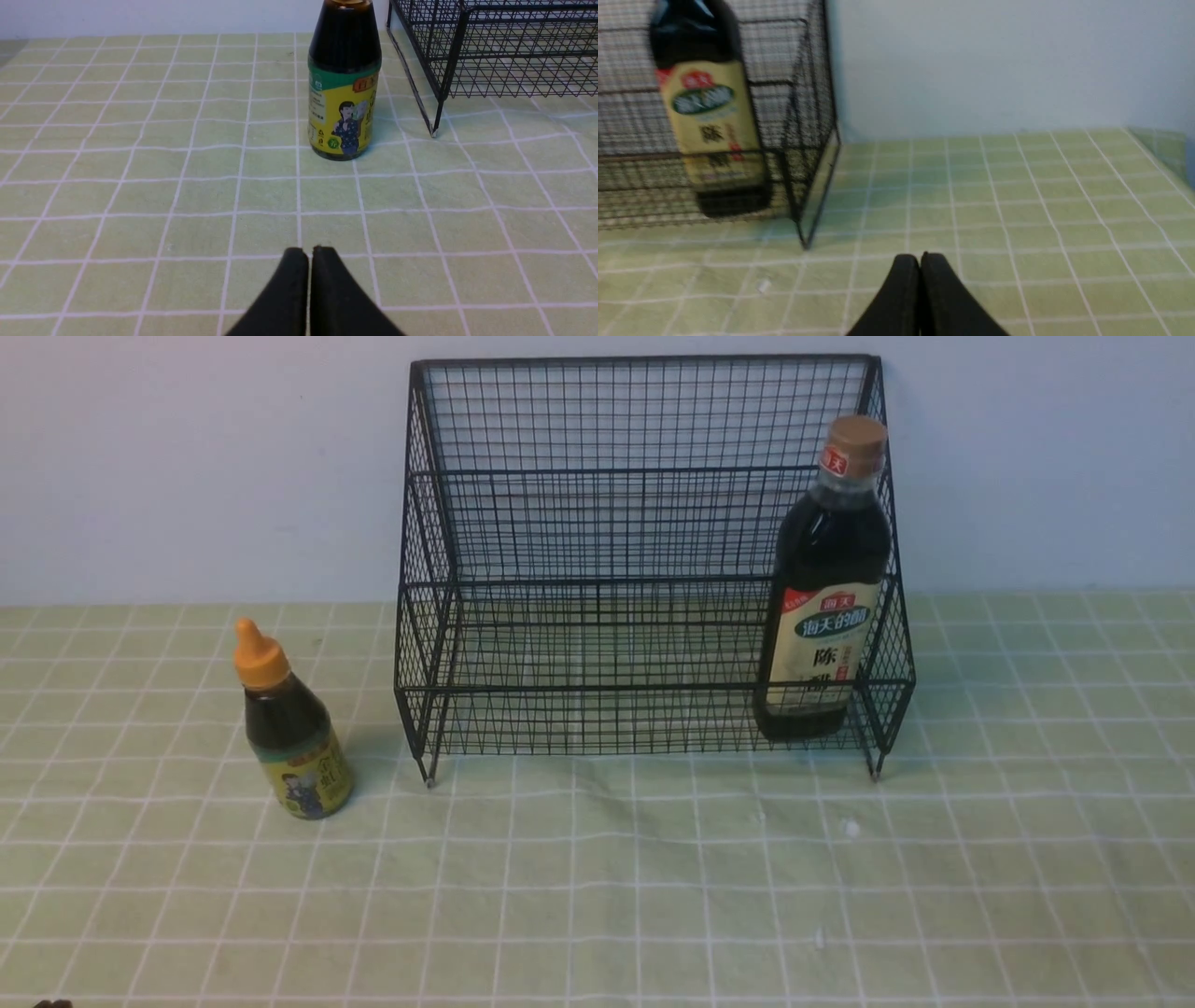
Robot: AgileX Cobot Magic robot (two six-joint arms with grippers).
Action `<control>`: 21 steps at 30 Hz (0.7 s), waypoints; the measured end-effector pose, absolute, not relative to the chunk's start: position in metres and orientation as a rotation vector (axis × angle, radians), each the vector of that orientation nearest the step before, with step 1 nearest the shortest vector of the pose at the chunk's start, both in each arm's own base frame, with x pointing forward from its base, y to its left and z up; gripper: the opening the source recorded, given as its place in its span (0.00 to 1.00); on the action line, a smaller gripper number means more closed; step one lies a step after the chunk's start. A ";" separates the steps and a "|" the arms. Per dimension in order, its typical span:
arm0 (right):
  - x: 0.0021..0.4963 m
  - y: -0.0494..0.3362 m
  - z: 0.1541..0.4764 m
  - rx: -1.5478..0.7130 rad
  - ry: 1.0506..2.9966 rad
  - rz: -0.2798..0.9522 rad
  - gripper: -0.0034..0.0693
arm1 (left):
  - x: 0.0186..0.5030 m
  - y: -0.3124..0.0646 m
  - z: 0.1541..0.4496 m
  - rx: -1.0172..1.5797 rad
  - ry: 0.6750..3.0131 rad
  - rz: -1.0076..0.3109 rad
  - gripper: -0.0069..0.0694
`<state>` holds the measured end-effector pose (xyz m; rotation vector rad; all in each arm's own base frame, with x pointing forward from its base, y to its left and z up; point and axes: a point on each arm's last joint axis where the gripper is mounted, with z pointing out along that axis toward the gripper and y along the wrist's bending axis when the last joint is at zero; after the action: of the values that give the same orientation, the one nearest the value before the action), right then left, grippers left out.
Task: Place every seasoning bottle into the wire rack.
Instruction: Use the left arm to grab the condiment bottle closest to it
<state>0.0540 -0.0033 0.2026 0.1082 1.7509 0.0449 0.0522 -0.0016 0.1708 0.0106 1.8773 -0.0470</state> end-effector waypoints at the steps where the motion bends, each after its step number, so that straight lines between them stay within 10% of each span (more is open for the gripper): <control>1: 0.054 -0.004 0.196 0.122 1.757 0.040 0.03 | 0.052 -0.002 0.171 0.011 1.877 -0.047 0.08; 21: 0.054 -0.004 0.181 0.145 1.781 0.043 0.03 | 0.052 -0.002 0.171 0.011 1.876 -0.047 0.08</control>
<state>0.0540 -0.0042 0.1813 0.1447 1.7812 0.0425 0.0522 -0.0016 0.1709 0.0106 1.8764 -0.0471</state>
